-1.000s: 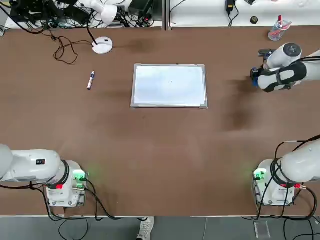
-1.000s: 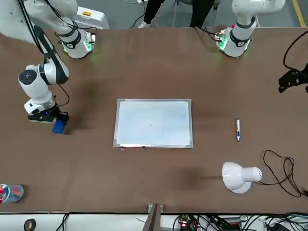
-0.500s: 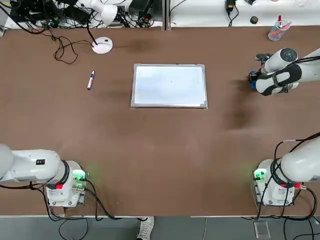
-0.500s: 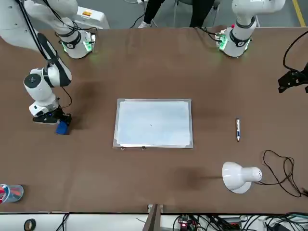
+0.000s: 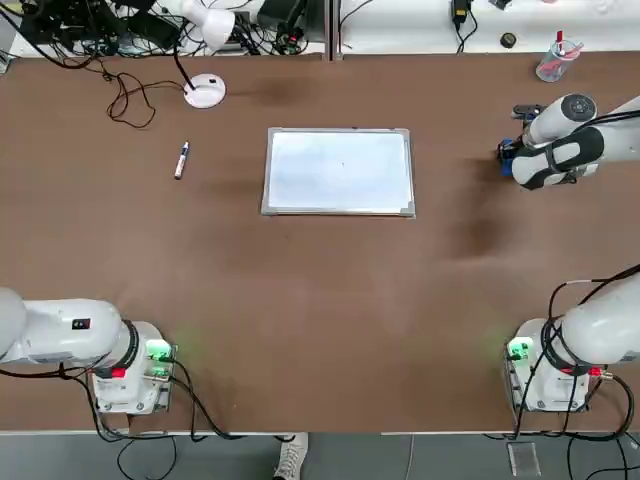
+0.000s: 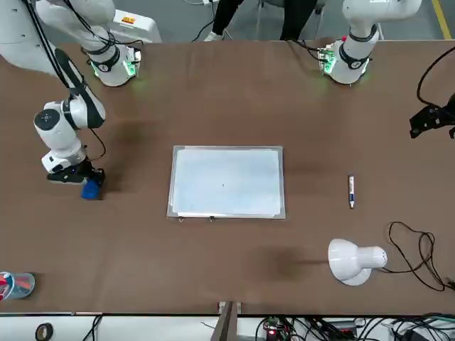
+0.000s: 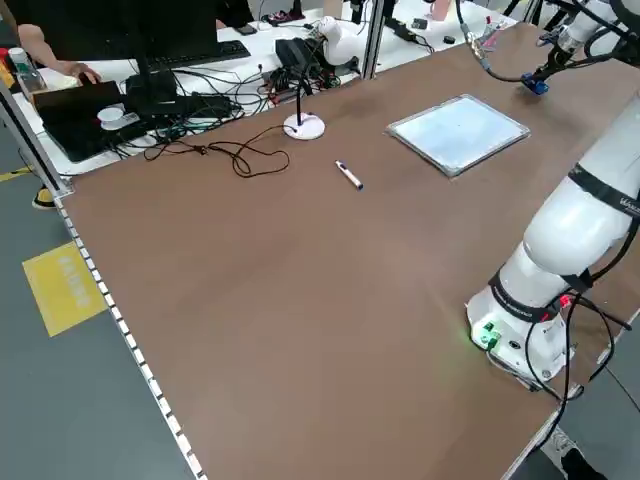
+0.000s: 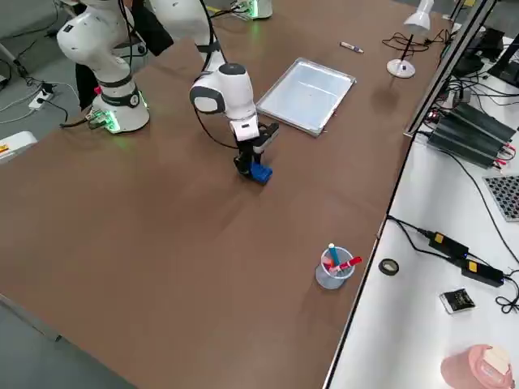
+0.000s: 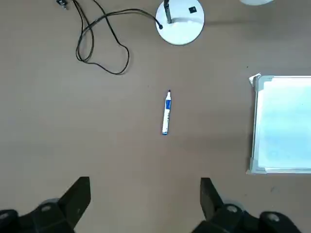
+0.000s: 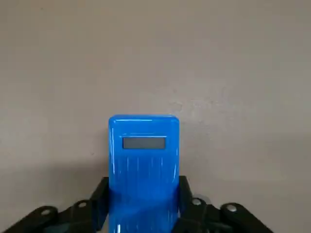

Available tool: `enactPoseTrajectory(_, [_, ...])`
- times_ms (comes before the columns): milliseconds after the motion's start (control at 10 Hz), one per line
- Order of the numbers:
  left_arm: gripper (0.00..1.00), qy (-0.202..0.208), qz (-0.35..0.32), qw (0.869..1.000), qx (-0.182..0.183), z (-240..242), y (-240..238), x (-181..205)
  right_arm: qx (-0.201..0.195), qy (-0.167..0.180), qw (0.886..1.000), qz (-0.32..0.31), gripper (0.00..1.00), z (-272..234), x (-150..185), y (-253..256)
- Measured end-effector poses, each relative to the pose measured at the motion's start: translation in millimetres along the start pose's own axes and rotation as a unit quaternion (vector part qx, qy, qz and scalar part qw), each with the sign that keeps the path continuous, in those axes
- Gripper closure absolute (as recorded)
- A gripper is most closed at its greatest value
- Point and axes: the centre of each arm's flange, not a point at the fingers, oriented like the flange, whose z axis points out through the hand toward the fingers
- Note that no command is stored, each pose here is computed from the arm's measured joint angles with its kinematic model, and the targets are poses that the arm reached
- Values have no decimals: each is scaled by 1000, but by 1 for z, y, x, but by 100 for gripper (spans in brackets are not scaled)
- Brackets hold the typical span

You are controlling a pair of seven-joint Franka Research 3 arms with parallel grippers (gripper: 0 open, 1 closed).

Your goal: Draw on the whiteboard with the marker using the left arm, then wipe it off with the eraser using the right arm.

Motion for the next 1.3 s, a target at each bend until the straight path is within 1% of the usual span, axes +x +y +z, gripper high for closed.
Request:
enactPoseTrajectory(100, [0,0,0,1000,0,0,0,0,0,0,1000,1,30,0,0,1])
enactPoseTrajectory(200, [0,0,0,1000,0,0,0,0,-1,0,1000,2,30,0,0,2])
enactPoseTrajectory(300, [0,0,0,1000,0,0,0,0,-1,0,1000,3,26,0,0,3])
enactPoseTrajectory(600, [0,0,0,1000,0,0,0,0,-1,-1,1000,3,24,0,0,2])
enactPoseTrajectory(700, [0,1,0,1000,0,0,0,0,-1,-3,1000,5,22,-1,1,1])
enactPoseTrajectory(800, [0,1,0,1000,0,0,0,0,-3,-9,1000,11,15,-4,2,-1])
enactPoseTrajectory(900, [0,2,0,1000,0,-1,0,0,-5,-16,1000,20,15,-11,7,-5])
enactPoseTrajectory(1100, [0,2,0,1000,0,-1,0,0,-11,-31,998,44,15,-42,27,-23])
enactPoseTrajectory(1300, [0,2,0,1000,0,-1,0,0,-17,-43,997,55,15,-93,52,-54])
